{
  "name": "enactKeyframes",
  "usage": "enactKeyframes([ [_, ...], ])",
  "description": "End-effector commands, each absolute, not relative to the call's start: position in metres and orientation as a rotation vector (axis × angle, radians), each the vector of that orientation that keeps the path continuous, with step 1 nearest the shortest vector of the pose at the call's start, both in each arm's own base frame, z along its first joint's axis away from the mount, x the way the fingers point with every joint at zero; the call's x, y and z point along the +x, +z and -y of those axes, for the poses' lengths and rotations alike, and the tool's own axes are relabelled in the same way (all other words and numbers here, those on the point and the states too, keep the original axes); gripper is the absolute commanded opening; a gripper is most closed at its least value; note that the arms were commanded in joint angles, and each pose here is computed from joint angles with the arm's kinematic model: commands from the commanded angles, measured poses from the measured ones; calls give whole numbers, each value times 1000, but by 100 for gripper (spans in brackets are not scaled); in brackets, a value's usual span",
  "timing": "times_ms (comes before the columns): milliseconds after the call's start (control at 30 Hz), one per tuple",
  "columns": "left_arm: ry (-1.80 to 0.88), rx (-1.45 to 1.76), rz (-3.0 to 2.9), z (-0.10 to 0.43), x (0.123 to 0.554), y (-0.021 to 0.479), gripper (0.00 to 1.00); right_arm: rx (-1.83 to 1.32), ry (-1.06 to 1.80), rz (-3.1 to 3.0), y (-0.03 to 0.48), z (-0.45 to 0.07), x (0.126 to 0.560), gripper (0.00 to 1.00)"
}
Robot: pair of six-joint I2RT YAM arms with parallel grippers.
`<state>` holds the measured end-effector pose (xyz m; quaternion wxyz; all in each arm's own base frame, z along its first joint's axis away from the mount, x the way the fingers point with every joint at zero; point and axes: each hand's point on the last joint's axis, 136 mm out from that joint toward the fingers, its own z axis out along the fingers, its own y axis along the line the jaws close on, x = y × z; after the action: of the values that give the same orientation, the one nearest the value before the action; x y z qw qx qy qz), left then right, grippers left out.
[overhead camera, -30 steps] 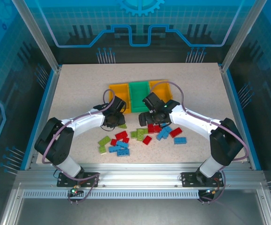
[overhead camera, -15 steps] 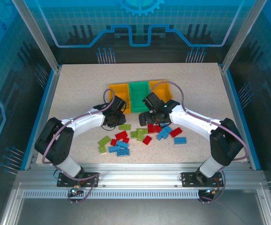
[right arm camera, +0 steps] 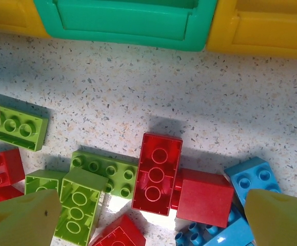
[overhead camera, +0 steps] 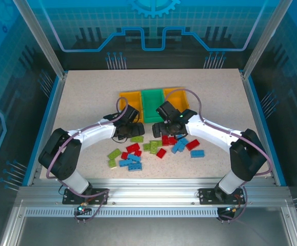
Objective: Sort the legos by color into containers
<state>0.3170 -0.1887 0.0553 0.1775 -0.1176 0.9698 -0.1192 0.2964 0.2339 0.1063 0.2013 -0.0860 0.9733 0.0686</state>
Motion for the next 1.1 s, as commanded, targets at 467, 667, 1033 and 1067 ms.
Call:
enactKeyframes([
  [467,-199,-143,-2875,201,300,30,82,43,220,-2688,129,-149,298,97],
  [667,-155,-136,-2885,200,297,27,82,83,234,-2691,128,-135,295,97],
  [1033,-119,-128,-2859,195,299,36,78,89,260,-2712,119,-139,292,97],
  [1067,-115,-129,-2864,195,299,35,75,86,259,-2711,120,-139,292,96],
])
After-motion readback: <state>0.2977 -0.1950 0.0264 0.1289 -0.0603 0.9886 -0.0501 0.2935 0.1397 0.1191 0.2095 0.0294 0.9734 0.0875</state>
